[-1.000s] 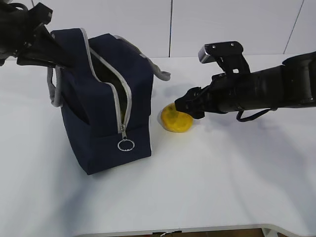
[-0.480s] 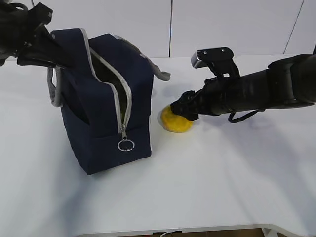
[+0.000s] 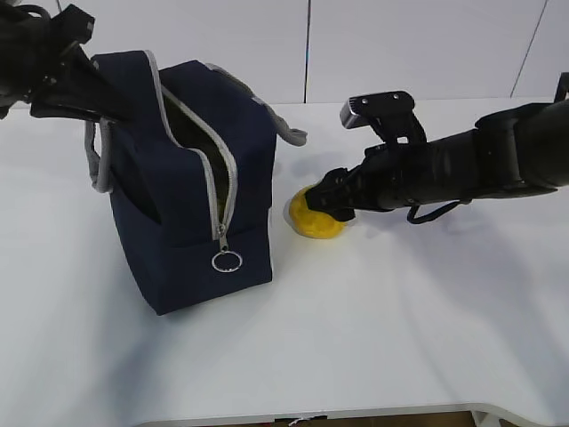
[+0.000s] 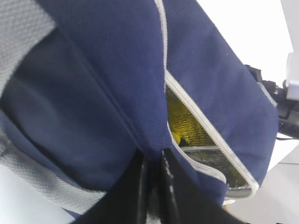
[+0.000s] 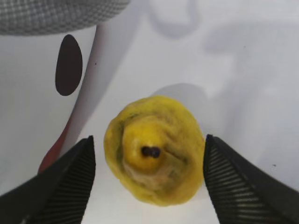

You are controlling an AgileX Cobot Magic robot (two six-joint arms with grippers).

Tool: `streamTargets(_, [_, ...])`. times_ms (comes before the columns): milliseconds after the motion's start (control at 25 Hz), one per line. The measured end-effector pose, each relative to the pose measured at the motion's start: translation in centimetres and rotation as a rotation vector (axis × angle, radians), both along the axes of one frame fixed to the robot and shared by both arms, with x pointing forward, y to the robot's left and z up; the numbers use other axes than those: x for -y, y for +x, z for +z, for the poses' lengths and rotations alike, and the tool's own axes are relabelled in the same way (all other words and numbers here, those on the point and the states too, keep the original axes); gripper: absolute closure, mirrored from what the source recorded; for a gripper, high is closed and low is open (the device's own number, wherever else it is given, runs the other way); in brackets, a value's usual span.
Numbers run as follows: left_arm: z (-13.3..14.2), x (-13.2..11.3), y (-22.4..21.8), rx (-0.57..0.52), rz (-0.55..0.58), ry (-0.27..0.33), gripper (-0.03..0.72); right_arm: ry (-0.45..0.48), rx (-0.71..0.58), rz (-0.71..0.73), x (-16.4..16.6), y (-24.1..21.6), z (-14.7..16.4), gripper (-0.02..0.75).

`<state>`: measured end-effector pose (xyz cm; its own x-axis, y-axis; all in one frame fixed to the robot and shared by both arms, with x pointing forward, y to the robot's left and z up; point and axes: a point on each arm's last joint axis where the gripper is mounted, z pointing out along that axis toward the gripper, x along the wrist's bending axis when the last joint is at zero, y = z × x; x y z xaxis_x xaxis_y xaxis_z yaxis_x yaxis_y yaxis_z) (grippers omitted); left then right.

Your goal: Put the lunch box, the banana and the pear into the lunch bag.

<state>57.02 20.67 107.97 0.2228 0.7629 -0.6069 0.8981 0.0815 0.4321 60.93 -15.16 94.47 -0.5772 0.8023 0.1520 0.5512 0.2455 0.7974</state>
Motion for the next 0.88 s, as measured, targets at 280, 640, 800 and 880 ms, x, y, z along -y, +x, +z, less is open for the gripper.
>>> streamTargets(280, [0.0, 0.0, 0.0, 0.0, 0.0, 0.0, 0.691, 0.001, 0.013, 0.002, -0.15, 0.48, 0.18, 0.156])
streamTargets(640, [-0.01, -0.01, 0.0, 0.0, 0.0, 0.001, 0.691, 0.001, 0.011, 0.001, -0.15, 0.49, 0.09, 0.205])
streamTargets(800, [-0.01, -0.01, 0.0, 0.0, 0.0, 0.001, 0.691, 0.0, 0.009, 0.002, -0.16, 0.5, 0.0, 0.3])
streamTargets(880, [-0.01, -0.01, 0.0, 0.0, 0.0, 0.001, 0.691, -0.001, 0.008, 0.002, -0.16, 0.51, -0.07, 0.33])
